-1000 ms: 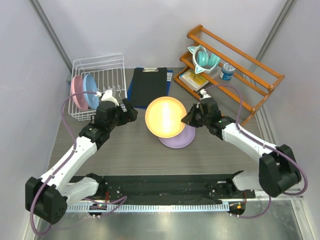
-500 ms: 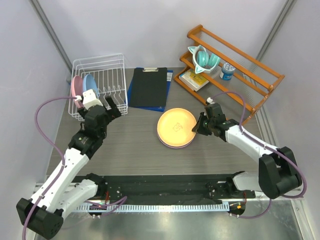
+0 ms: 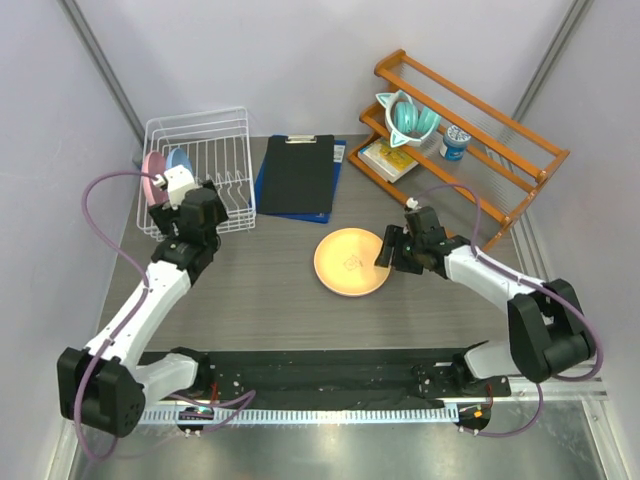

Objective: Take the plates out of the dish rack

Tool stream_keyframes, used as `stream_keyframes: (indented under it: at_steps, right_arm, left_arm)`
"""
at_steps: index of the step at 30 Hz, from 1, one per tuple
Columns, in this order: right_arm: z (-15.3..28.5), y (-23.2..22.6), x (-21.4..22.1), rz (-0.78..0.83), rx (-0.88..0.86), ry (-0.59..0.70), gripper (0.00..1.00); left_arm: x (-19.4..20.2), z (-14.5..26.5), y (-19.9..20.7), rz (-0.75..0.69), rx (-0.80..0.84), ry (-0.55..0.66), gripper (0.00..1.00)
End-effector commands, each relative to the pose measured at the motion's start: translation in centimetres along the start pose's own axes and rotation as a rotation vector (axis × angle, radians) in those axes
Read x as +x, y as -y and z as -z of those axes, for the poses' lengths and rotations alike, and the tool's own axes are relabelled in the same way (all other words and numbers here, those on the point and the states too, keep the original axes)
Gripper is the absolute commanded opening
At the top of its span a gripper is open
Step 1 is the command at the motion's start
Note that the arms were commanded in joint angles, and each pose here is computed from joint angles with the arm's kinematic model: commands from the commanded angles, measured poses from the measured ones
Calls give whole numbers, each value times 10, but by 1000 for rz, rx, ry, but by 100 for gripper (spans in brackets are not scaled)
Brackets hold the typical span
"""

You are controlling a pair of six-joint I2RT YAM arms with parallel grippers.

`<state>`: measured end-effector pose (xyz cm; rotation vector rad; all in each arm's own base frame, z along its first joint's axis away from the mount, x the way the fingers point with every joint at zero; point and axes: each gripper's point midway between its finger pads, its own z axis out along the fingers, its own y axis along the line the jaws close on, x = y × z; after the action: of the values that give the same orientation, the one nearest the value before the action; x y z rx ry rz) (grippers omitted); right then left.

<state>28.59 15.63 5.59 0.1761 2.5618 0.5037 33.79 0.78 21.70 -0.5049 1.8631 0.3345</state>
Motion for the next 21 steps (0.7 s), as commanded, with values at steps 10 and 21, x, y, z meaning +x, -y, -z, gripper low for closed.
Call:
stream_keyframes:
  at_steps: [10,21]
  right_arm:
    - [68,0,-68,75,73,316,79]
    - [36,8,-67,91,114,245,77]
  left_arm:
    - [-52,-89,-23,20,-162,44,99]
    - [-35,-146,-8,-36,-222,2,70]
